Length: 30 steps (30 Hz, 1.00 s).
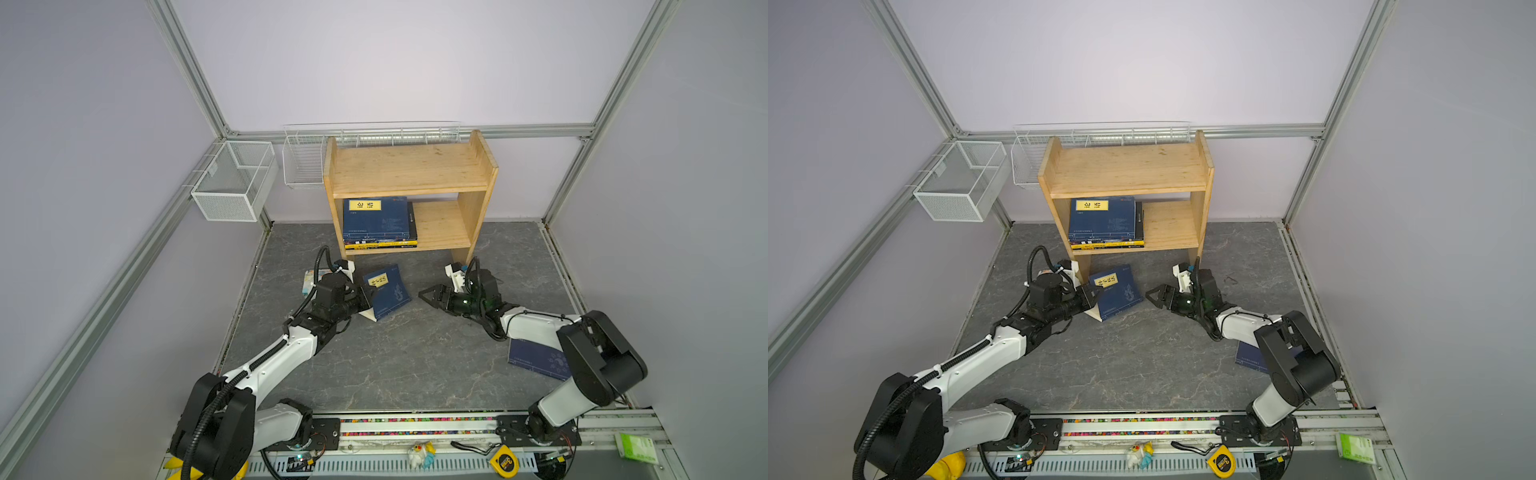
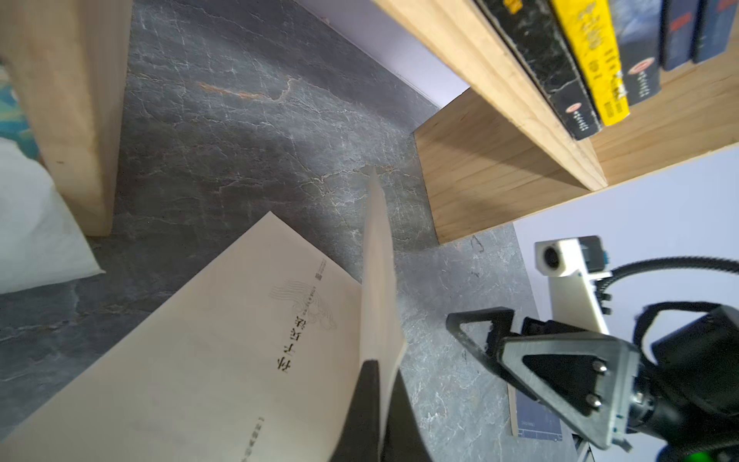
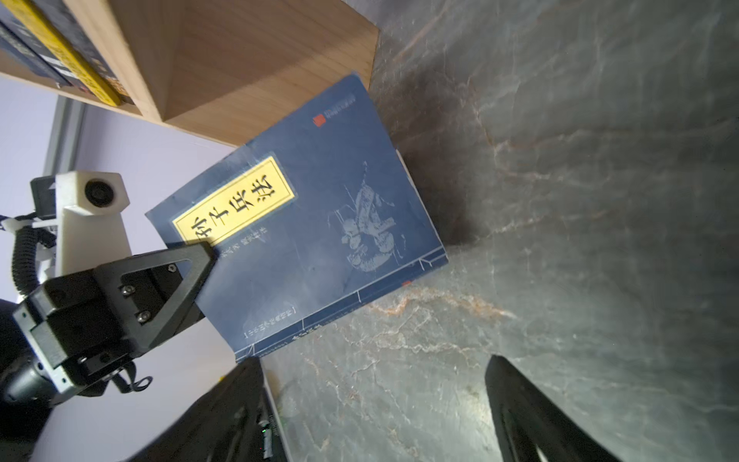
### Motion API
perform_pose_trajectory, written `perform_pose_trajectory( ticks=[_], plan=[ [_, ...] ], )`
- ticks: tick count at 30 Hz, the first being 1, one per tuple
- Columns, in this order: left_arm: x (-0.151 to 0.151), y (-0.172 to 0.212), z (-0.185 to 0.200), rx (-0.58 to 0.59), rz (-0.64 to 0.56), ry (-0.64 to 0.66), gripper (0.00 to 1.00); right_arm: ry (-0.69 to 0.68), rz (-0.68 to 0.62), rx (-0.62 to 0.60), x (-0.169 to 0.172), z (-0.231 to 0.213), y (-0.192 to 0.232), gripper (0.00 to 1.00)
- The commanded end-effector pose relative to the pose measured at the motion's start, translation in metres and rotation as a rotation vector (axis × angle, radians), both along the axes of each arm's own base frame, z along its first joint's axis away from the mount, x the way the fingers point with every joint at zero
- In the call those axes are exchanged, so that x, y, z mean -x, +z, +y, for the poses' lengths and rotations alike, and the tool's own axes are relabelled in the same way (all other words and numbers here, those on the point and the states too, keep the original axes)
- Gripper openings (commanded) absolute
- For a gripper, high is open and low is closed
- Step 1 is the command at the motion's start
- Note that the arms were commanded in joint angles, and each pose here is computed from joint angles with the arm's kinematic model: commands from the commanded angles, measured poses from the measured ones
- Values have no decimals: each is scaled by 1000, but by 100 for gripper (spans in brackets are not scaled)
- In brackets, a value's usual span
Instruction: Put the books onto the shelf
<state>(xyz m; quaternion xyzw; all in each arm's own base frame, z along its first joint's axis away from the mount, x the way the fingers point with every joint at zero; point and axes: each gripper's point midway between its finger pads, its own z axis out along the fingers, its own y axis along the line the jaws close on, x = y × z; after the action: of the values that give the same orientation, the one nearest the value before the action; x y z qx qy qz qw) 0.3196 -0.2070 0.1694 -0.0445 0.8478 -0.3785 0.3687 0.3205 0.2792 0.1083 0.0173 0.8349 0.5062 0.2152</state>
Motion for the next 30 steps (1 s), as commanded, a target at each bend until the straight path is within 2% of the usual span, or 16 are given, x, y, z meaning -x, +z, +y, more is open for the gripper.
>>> perform_pose_trajectory(
  ticks=[1, 7, 8, 10, 18, 21, 30],
  plan=[
    [0, 38, -3, 60, -57, -2, 0, 5, 37, -205, -1, 14, 21, 91],
    [5, 56, 0, 85, -84, 2, 0, -17, 112, -437, -5, 22, 3, 89],
    [6, 57, 0, 87, -85, 1, 0, -27, 160, -435, -6, 24, -9, 89],
    [6, 57, 0, 89, -83, 3, 0, -22, 150, -408, -1, 32, -20, 87],
    [6, 46, 2, 72, -57, 14, 0, -20, 164, -419, 2, 46, -18, 87],
    [8, 43, 0, 84, -52, -3, 0, -18, 212, -435, 0, 47, -21, 86],
    [21, 26, -3, 127, -19, -31, 0, -32, 316, -450, -6, 54, -38, 77]
  ],
)
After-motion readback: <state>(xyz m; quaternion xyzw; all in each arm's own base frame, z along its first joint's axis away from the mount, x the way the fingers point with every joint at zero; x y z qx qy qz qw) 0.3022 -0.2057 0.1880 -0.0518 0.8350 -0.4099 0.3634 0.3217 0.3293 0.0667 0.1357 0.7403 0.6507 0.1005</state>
